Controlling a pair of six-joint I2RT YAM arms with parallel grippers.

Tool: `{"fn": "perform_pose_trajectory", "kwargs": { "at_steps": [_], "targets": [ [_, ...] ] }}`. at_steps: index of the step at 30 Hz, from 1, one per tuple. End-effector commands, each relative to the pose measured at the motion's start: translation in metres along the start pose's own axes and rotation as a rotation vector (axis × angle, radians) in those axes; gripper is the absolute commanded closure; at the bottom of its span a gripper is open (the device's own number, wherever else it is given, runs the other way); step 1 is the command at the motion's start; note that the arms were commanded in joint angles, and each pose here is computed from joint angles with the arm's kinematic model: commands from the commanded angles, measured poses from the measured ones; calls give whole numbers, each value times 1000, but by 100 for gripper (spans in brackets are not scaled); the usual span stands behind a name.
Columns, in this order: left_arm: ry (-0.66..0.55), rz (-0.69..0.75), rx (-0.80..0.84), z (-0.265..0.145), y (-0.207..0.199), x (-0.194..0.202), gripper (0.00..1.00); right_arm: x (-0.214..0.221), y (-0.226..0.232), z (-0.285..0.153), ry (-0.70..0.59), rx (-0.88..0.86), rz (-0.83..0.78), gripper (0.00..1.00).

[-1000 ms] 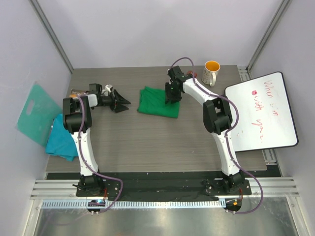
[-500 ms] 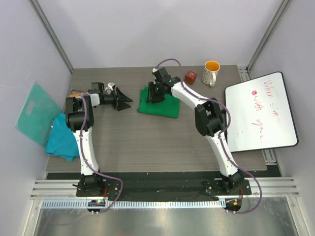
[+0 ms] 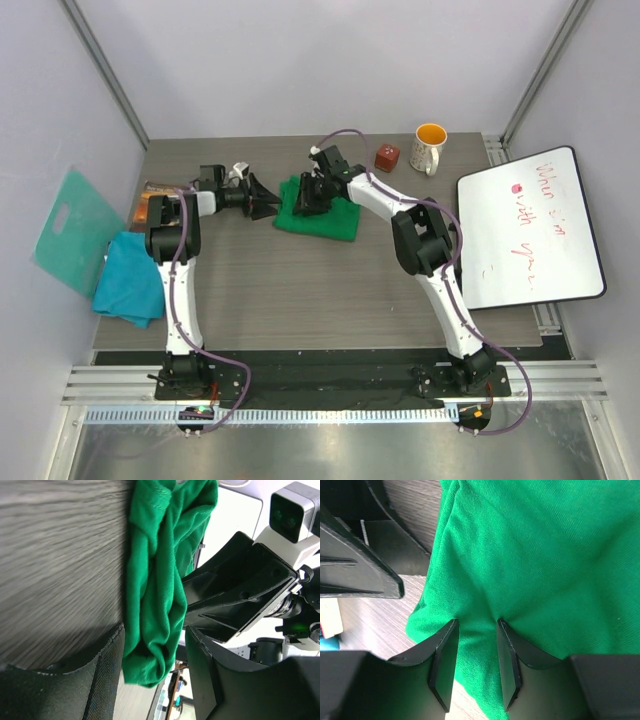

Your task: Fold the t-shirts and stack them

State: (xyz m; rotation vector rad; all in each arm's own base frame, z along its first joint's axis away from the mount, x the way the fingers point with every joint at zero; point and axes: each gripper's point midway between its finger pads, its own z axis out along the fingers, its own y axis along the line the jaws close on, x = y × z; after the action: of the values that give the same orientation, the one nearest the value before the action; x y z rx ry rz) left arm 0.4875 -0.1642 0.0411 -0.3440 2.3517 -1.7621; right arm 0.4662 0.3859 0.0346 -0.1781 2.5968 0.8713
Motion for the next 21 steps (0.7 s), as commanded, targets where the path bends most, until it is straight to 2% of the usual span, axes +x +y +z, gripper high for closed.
{"fn": "perform_pose_trajectory", "kwargs": {
  "at_steps": [1, 11, 21],
  "targets": [
    [47, -171, -33, 10, 35, 19, 47, 73, -36, 23, 196, 98, 45, 57],
    [31, -161, 76, 12, 25, 16, 46, 101, -51, 32, 277, 140, 45, 58],
    [101, -154, 26, 44, 23, 41, 44, 105, -44, 34, 288, 133, 37, 59]
  ]
}}
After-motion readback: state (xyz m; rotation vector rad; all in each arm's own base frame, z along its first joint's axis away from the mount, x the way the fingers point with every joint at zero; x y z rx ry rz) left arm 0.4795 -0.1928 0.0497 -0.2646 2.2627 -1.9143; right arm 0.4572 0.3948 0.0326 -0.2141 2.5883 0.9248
